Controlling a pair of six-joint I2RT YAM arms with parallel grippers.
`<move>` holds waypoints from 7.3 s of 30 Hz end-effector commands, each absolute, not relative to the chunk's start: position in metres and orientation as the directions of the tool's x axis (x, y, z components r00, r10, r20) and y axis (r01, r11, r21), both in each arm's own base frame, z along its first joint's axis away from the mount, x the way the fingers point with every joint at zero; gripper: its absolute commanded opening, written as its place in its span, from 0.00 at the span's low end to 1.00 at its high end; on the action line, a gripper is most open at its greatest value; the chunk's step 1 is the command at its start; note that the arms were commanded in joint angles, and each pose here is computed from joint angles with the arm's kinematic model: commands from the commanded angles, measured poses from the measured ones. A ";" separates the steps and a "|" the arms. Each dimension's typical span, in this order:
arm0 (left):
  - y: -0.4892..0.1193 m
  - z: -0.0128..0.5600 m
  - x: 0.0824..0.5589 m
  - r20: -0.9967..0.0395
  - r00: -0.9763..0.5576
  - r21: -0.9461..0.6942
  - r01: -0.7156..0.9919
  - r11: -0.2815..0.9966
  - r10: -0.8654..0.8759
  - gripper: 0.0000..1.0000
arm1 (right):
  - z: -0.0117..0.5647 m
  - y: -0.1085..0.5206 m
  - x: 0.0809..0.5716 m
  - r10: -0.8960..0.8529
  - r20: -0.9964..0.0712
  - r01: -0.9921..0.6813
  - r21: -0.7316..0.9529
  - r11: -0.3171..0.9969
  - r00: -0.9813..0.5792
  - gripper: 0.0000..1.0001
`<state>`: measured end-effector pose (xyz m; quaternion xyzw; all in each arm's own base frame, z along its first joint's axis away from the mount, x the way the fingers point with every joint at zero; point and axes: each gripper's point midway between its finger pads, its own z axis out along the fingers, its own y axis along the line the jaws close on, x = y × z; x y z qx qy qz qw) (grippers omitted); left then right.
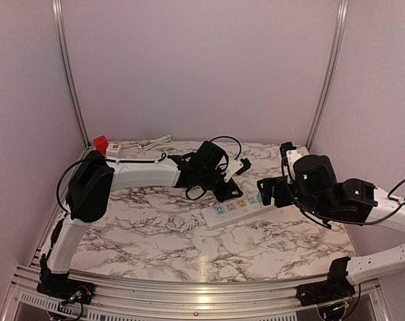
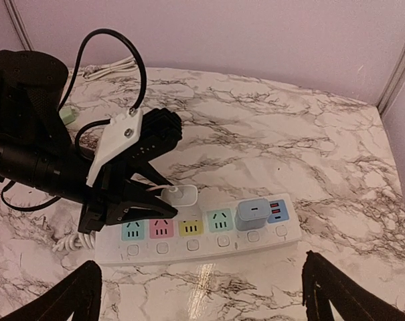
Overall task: Insert the plug
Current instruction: Insert the socket into the socket slot, then pick up the plug at the corner of the board.
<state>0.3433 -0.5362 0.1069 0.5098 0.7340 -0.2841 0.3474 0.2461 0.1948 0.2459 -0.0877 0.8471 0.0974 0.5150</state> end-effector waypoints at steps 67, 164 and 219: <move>-0.502 0.002 0.303 -0.520 -0.345 -0.027 0.921 0.389 0.782 0.00 | 0.250 0.196 0.252 -0.015 -0.900 -0.225 0.093 0.970 -0.435 0.98; -0.530 0.087 0.317 -0.677 -0.330 -0.008 0.897 0.441 0.658 0.52 | 0.239 0.195 0.249 0.002 -0.895 -0.225 0.114 0.968 -0.446 0.99; -0.350 0.120 0.426 -0.696 -0.542 0.147 0.536 0.832 0.472 0.98 | 0.214 0.198 0.244 0.024 -0.876 -0.238 0.157 0.959 -0.481 0.98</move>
